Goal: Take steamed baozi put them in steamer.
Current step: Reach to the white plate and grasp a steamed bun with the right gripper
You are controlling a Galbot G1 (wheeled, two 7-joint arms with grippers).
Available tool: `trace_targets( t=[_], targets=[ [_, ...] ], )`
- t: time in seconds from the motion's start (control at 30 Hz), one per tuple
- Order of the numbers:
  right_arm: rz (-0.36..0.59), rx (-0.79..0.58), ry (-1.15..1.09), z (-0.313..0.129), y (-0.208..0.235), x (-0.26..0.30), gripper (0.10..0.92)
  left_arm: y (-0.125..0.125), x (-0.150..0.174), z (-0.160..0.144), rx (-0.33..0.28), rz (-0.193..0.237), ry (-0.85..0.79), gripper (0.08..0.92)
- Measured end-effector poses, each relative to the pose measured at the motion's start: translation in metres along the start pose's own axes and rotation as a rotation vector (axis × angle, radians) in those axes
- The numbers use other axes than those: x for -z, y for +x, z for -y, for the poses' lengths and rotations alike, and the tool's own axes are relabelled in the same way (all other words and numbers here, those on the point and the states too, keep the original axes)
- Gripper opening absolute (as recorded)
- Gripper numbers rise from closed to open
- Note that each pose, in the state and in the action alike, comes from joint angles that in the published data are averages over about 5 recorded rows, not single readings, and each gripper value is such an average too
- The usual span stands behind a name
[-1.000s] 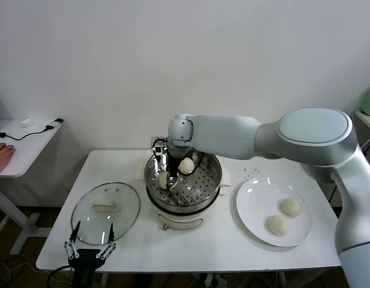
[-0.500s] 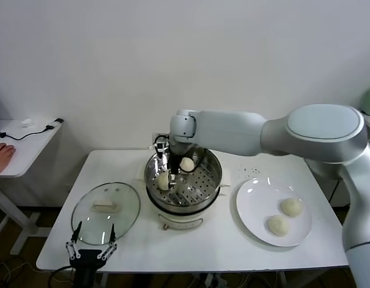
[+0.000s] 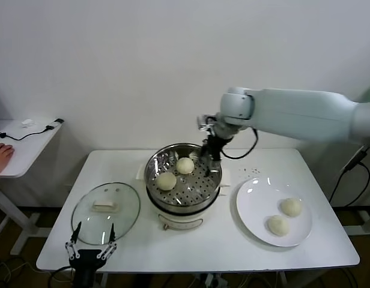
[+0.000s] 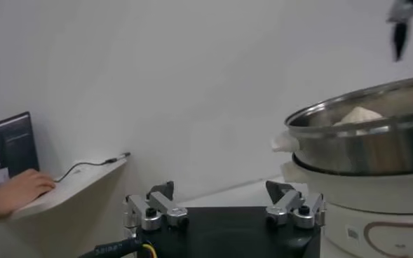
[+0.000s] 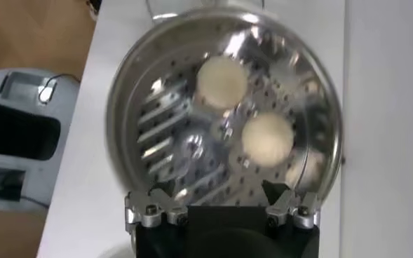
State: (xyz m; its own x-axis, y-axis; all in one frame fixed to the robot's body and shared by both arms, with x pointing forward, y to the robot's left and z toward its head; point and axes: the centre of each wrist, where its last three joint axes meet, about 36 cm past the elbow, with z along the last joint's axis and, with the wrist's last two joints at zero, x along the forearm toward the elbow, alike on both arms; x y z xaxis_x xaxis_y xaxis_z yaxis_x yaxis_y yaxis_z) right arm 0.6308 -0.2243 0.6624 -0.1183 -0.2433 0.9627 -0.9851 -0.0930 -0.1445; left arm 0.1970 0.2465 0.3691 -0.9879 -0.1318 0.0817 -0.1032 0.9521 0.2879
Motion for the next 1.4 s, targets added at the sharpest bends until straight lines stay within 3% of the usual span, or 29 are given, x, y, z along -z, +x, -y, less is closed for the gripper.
trace_targets(
  t=[0.33,0.63,1.2,1.4],
  targets=[
    [-0.046,0.026,-0.071,-0.061,-0.044,-0.114,0.823,0.001,0.001,-0.007,0.019,-0.014,0.013,0.823],
    [-0.103,0.062,-0.119,-0.102,-0.095,-0.176,0.823,-0.003,0.005,-0.002,0.032,-0.022,0.026,0.823],
    [-0.157,0.092,-0.135,-0.111,-0.153,-0.198,0.823,-0.005,-0.003,0.001,0.042,-0.050,0.009,0.823],
    [-0.160,0.104,-0.132,-0.110,-0.160,-0.198,0.733,-0.005,-0.004,0.001,0.041,-0.053,-0.002,0.823]
  ],
)
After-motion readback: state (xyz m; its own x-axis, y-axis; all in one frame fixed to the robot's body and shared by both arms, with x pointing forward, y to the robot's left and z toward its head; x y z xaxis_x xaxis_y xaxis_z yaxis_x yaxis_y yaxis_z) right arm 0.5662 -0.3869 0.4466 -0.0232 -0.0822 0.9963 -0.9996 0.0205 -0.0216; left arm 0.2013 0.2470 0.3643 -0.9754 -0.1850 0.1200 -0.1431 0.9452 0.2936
